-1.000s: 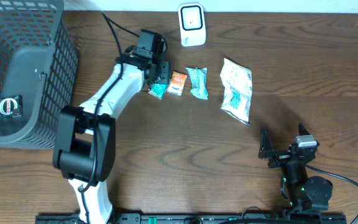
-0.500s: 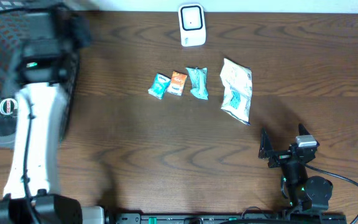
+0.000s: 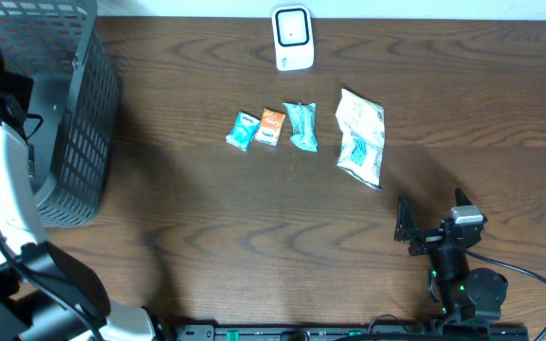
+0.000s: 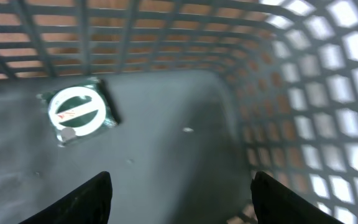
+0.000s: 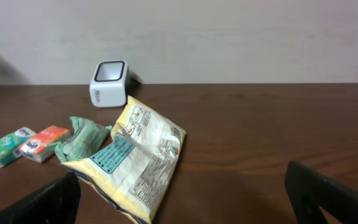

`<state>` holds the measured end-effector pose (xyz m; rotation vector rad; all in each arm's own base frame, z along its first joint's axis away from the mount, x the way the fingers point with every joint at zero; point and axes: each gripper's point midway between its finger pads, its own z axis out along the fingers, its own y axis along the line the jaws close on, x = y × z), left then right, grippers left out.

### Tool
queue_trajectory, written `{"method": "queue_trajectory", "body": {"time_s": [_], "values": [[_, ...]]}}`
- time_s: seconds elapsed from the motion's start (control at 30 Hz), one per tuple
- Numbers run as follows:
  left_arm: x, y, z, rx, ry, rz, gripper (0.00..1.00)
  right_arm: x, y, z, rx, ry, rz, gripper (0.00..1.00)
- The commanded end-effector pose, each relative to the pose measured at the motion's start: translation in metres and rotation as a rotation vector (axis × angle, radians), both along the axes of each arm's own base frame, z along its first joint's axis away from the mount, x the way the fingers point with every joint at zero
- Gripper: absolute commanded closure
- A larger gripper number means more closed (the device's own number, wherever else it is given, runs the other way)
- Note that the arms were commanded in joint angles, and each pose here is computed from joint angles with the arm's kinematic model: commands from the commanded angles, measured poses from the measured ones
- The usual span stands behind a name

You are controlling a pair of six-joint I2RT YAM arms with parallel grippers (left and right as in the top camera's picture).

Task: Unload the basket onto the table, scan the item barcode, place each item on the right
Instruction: 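Reach the left gripper into the basket and grasp the green Zam-Buk box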

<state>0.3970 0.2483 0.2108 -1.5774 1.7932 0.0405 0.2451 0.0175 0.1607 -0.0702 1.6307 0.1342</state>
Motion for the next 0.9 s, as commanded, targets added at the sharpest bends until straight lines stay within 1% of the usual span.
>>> {"method": "queue_trajectory", "body": {"time_s": [0.0, 0.03, 0.17, 0.33, 0.6, 0.7, 0.87], "values": [[-0.016, 0.022, -0.025, 0.011, 0.080, 0.114, 0.29, 0.000, -0.001, 0.000, -0.012, -0.001, -0.005, 0.01], [-0.021, 0.027, -0.032, 0.023, 0.111, 0.137, 0.24, 0.000, -0.002, 0.000, -0.012, -0.001, -0.006, 0.01], [-0.030, 0.035, -0.057, 0.033, 0.209, 0.179, 0.21, 0.000, -0.001, 0.000, -0.012, -0.001, -0.005, 0.01], [-0.035, 0.040, -0.095, -0.017, 0.261, 0.268, 0.10, 0.000, -0.001, 0.000, -0.012, -0.001, -0.005, 0.01], [-0.034, 0.054, -0.145, -0.051, 0.305, 0.320, 0.08, 0.000, -0.001, 0.000, -0.012, -0.001, -0.005, 0.01], [-0.040, 0.061, -0.154, -0.055, 0.323, 0.338, 0.08, 0.000, -0.001, 0.000, -0.012, -0.001, -0.005, 0.01], [-0.052, 0.077, -0.157, 0.000, 0.354, 0.401, 0.07, 0.000, -0.002, 0.000, -0.012, -0.001, -0.006, 0.01]]}}
